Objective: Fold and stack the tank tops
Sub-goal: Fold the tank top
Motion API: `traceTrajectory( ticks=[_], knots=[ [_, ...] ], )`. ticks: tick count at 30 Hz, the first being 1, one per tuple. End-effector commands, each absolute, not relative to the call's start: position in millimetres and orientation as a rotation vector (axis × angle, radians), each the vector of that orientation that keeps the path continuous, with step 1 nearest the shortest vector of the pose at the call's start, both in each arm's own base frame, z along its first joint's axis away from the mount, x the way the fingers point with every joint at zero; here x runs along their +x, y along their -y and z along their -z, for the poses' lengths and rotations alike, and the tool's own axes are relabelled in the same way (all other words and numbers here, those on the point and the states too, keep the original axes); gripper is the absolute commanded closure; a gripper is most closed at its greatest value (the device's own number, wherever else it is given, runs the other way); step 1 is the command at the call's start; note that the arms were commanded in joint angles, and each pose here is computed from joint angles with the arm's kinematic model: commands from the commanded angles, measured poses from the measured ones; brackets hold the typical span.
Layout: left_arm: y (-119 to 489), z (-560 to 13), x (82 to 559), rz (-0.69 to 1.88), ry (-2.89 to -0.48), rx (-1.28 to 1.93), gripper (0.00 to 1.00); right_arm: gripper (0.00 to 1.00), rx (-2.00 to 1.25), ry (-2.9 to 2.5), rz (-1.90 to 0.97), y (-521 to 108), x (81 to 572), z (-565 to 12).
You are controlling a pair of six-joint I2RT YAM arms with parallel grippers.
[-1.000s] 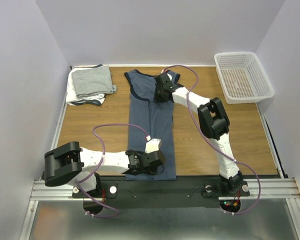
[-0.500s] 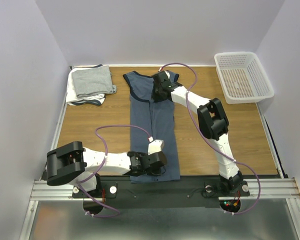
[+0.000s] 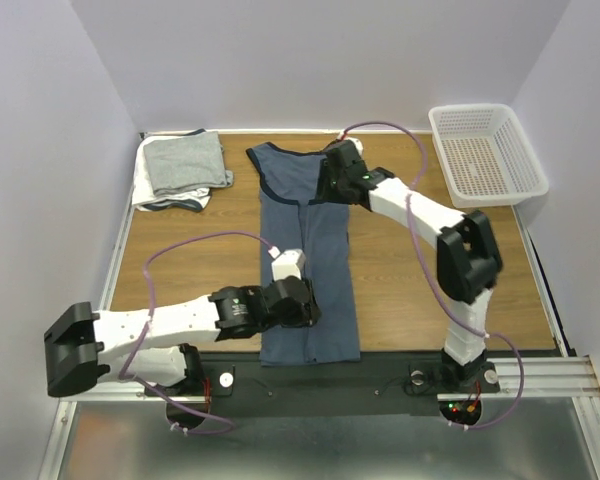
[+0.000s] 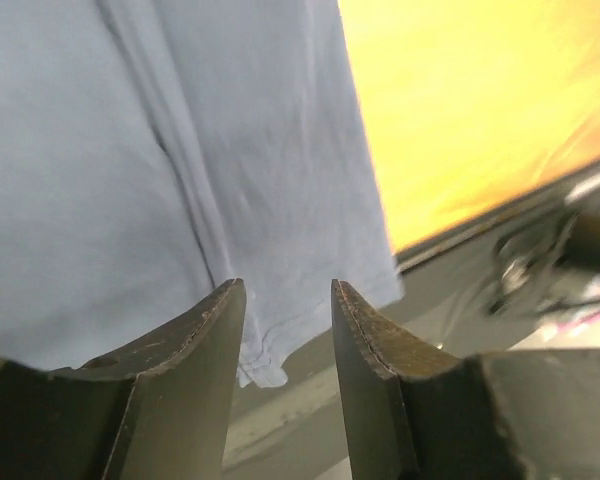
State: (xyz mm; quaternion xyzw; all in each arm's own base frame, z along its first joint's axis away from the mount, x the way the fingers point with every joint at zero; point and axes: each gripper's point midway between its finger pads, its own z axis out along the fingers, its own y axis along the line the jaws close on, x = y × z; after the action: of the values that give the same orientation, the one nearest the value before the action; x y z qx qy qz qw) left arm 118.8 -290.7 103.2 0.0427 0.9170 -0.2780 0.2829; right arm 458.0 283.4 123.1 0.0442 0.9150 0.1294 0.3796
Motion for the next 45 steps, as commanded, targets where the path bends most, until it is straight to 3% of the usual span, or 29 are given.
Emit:
traceTrajectory(
  ticks=[1,3,4,8,10,15,28,45],
  knots=[
    [239,-106,142,0.563,-2.472,-0.156,0.49,0.44,0.140,-2.231,-0.431,-268,424,-189],
    [211,-95,141,0.487,-2.515,-0.284,0.49,0.45,0.129,-2.332,-0.450,-250,374,-156],
    [203,-92,139,0.469,-2.525,-0.321,0.50,0.45,0.127,-2.299,-0.494,-253,370,-174],
    [177,-79,122,0.496,-2.572,-0.510,0.51,0.46,0.097,-2.397,-0.565,-239,295,-144],
    [176,-70,108,0.581,-2.614,-0.553,0.40,0.46,0.099,-2.479,-0.596,-228,255,-120],
    [180,-52,84,0.694,-2.710,-0.563,0.40,0.46,0.037,-2.658,-0.661,-222,176,-75],
    [166,-29,46,0.608,-2.894,-0.807,0.48,0.45,-0.013,-2.806,-0.787,-212,115,-59],
    [163,-11,37,0.531,-2.960,-0.804,0.51,0.44,-0.153,-2.944,-0.852,-222,72,-39]
  ],
)
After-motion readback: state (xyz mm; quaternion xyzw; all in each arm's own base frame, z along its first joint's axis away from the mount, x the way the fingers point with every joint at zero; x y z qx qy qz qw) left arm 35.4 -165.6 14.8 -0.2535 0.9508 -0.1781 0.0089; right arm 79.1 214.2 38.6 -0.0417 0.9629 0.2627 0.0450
